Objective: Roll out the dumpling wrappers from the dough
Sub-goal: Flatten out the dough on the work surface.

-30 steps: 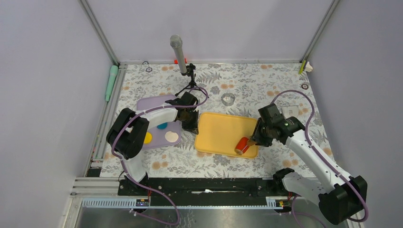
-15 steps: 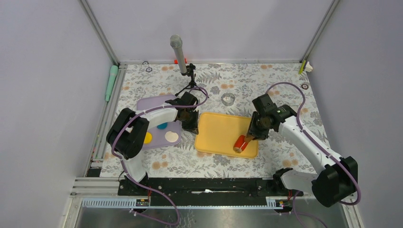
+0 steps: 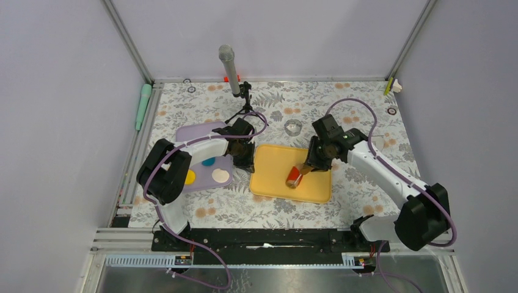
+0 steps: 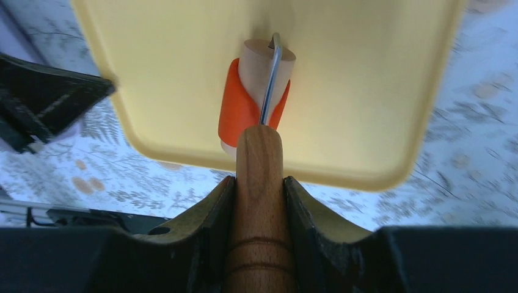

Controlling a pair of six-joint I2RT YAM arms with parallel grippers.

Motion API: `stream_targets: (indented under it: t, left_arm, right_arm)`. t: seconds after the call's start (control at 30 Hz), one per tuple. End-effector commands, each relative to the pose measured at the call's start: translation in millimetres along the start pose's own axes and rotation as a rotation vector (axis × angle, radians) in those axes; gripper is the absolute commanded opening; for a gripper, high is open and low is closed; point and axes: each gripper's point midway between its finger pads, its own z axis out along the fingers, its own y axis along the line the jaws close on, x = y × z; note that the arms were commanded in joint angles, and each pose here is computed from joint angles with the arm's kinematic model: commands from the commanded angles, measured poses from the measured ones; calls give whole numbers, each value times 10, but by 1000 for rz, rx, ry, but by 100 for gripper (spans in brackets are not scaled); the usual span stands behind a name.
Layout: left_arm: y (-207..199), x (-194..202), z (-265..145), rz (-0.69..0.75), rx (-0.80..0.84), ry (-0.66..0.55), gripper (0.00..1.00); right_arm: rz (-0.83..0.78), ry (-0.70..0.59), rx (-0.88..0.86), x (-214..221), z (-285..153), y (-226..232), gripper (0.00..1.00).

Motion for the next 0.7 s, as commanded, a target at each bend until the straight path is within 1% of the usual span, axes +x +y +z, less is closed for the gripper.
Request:
stream_targets:
  t: [0.0,0.37,0.53,0.57,0.6,0.67]
  left_arm:
    - [-95,-40,-37,22,29,-2,0]
    - [-112,-55,-81,31,33,-11,0]
    - [-287,-147,-274,64,90,-28,0]
    - [-340,-178,-324,74,107,-33,1]
    - [-383,-205,-374,80,118,-37,9]
    - [-445,-244,-456,89,136,-49,21]
  right_arm:
    - [-30,38,-16,68,309,183,0]
    - [-36,45,17,139,385,71,0]
    - [-53,36,41,171,364,-32,0]
    - [-56,40,44,190,372,-50,0]
    - [-57,47,45,218,377,-69,0]
    - [-55,52,46,256,391,-103,0]
